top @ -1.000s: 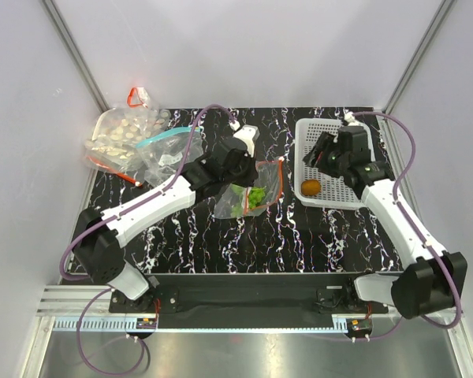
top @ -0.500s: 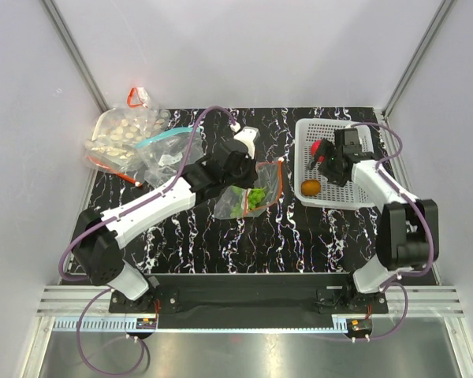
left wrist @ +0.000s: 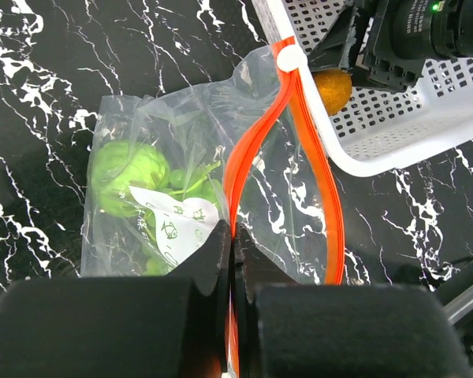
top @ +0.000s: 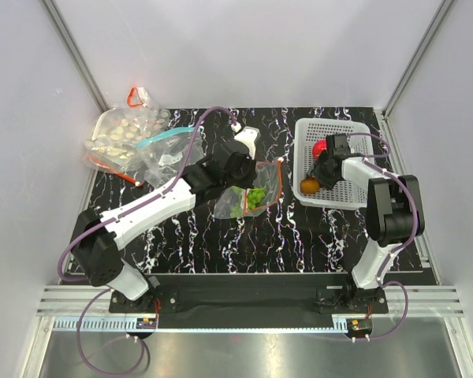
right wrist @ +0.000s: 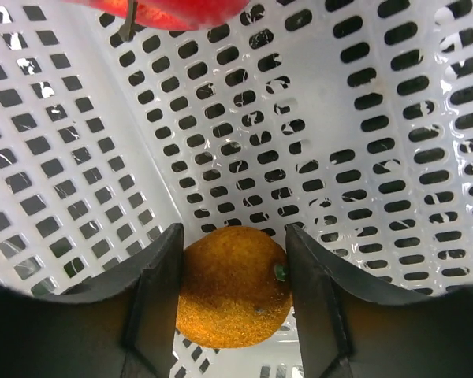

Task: Place the food in the zip-top bag and seal the zipper
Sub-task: Pick up the fake fruit from the bin.

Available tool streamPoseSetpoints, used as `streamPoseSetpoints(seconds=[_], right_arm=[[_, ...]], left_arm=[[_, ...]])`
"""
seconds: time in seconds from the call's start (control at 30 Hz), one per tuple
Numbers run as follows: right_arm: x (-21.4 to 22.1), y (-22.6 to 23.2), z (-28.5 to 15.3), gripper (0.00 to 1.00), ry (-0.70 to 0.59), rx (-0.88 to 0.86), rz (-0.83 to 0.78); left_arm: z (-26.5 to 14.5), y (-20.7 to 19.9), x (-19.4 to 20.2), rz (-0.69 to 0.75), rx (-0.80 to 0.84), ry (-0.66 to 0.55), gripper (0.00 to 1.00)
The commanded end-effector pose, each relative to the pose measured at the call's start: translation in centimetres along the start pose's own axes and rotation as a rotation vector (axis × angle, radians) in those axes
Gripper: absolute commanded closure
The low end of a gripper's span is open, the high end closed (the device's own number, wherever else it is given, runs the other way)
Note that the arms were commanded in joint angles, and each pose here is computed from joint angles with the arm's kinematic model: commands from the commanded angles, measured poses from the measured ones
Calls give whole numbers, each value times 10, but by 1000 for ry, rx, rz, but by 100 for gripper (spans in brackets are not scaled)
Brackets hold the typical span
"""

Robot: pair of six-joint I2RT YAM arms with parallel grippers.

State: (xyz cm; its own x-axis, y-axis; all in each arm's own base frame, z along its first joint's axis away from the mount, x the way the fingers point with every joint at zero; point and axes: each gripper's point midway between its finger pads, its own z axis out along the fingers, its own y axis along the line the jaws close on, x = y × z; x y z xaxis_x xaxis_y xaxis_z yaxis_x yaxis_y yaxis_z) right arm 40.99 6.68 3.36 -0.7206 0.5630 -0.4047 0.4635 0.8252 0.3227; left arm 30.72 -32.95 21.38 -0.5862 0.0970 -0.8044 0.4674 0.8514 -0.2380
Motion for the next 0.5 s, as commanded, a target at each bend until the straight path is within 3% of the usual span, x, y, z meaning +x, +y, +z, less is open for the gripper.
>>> streamPoseSetpoints(seconds=[0.0,0.33,0.47], right_arm=[[-22,5,-14,56,-104,-29,34],[-41,12,-99,60,-265,-121,-42],[-37,30,-137,61,-298,-258,-108]], left_arm=[[-15,-1,-24,8,-1,-91,100],[-16,-5,-27,23,-9,-84,100],[-15,-6,-29,25,-17,-82,100]])
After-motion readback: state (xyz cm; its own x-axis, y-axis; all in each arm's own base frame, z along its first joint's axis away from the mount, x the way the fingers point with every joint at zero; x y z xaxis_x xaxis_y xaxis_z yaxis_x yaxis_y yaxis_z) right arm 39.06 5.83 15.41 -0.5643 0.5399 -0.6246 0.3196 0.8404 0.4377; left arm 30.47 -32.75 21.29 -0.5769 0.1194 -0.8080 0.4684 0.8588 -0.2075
